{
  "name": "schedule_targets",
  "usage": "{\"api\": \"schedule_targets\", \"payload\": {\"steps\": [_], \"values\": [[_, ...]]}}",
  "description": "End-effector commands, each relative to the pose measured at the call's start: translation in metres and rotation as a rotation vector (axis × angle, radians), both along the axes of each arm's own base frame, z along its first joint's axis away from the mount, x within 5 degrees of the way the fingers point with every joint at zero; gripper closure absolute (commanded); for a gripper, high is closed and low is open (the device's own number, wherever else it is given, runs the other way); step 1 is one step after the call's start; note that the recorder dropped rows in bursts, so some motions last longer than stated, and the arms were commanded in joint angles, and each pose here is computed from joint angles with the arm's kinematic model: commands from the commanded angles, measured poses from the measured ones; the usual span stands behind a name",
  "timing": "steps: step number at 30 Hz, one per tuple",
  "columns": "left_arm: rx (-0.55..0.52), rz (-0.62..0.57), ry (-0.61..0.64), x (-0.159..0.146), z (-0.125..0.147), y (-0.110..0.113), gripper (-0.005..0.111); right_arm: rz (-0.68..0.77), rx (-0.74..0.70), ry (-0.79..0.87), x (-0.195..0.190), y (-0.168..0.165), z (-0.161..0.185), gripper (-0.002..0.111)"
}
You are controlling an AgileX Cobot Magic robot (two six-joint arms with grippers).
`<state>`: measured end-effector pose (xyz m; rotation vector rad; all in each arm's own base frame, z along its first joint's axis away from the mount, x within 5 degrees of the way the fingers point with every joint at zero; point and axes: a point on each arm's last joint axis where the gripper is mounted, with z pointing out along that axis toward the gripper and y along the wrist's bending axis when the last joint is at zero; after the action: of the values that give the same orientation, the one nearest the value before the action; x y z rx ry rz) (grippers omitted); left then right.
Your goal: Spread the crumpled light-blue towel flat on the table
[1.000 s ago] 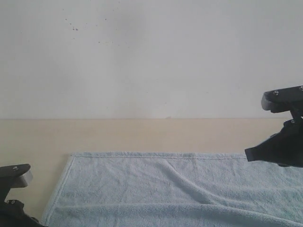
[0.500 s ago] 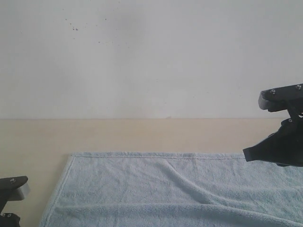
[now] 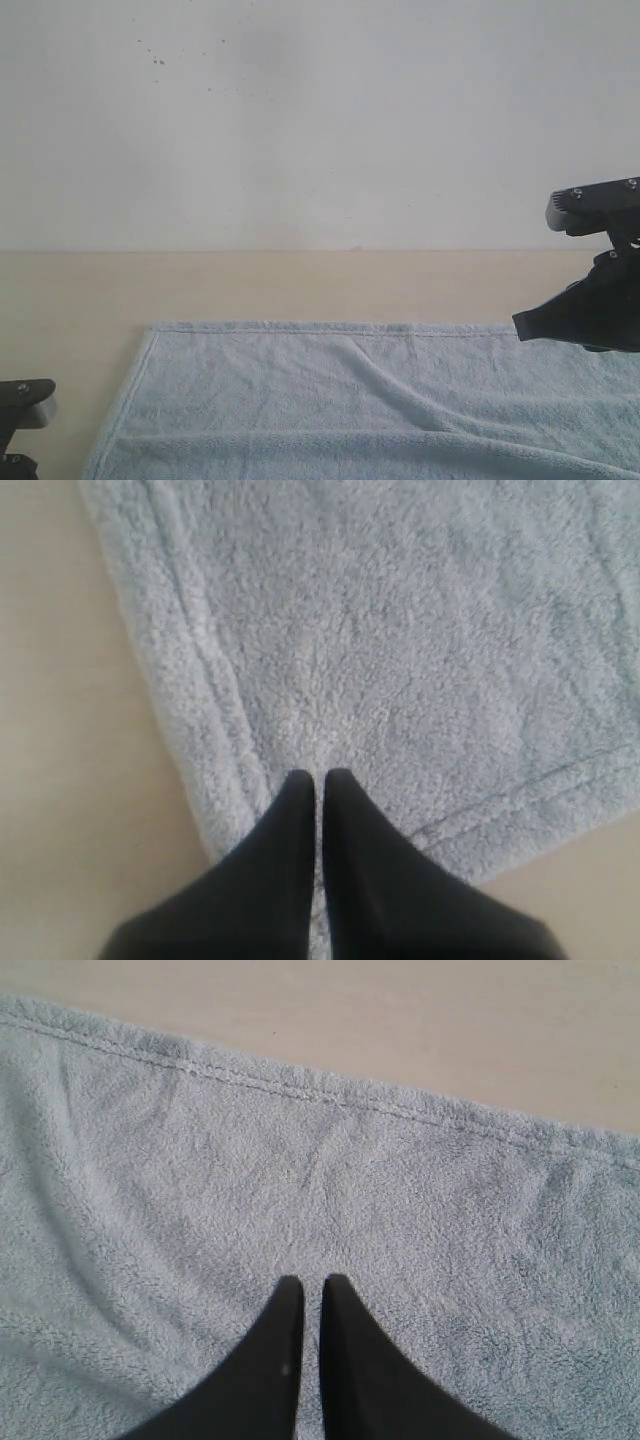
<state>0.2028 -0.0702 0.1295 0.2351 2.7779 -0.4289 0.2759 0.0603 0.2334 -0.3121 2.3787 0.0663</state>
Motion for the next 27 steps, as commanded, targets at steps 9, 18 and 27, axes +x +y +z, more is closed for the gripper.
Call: {"api": "schedule_targets", "payload": {"steps": [9, 18, 27], "values": [[0.119, 0.002, 0.194, -0.008, -0.029, 0.008, 0.103, 0.005, 0.002, -0.015, 0.0, 0.001, 0.004, 0.101], [0.395, 0.154, 0.291, -0.016, -0.029, 0.035, 0.103, 0.003, 0.007, -0.022, 0.001, 0.001, 0.004, 0.101], [0.196, 0.12, -0.006, -0.001, 0.004, 0.02, 0.103, 0.003, 0.008, -0.026, 0.001, 0.001, 0.004, 0.101]]}}
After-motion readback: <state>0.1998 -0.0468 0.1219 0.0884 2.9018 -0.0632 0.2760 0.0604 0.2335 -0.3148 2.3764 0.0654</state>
